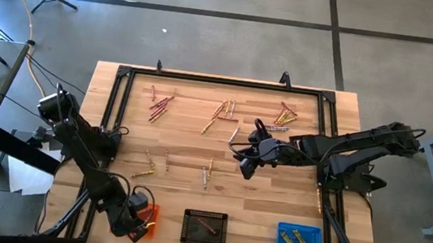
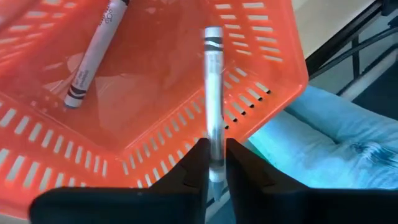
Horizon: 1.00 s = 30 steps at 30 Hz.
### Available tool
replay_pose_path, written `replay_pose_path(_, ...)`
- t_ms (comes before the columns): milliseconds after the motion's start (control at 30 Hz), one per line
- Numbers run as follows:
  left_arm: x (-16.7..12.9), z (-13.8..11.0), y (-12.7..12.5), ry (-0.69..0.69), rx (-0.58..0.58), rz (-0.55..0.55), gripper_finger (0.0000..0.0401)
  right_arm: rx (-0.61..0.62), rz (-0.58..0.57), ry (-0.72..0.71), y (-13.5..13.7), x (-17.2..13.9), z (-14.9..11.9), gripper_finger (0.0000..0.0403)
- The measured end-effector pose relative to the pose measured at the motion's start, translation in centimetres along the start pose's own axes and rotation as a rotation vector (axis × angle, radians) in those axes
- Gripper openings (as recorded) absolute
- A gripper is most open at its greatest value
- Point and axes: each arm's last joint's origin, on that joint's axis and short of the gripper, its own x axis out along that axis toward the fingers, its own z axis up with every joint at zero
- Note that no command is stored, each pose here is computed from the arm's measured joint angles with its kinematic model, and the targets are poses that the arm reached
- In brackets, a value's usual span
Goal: Sort crayons
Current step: Put the gray crayon into the orange bin, then put the yellow crayon into the blue bin
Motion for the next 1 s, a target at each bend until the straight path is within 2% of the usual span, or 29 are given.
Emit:
replay_pose_path(200,-0.1,0.2,0.0,-0.004,-0.006,0.000,0.0074,0.000,0.000,0.000,0.0,0.0,0.0,0.0089)
replay_pose_path(433,-2.0,0.9,-0.6,-0.027,0.010,-0.075,0.0071,-0.008,-0.001,0.000,0.0,0.0,0.0,0.0089)
replay_pose_path(667,-5.3,3.1,-0.9,-0.190,0.113,-0.174,0.0069,-0.007,-0.002,-0.002,0.0,0.0,0.0,0.0089)
replay_pose_path(767,-6.4,4.6,-0.3,-0.270,0.178,-0.113,0.0069,0.001,-0.007,-0.005,-0.2,0.1,0.2,0.0089)
replay_pose_path(867,-6.9,6.2,0.9,-0.334,0.229,0.031,0.0069,0.008,-0.014,-0.010,-0.4,0.1,0.4,0.0089)
replay_pose_path(1000,-6.7,7.7,2.4,-0.338,0.320,0.246,0.0070,0.015,-0.020,-0.014,-0.5,0.2,0.5,0.0089)
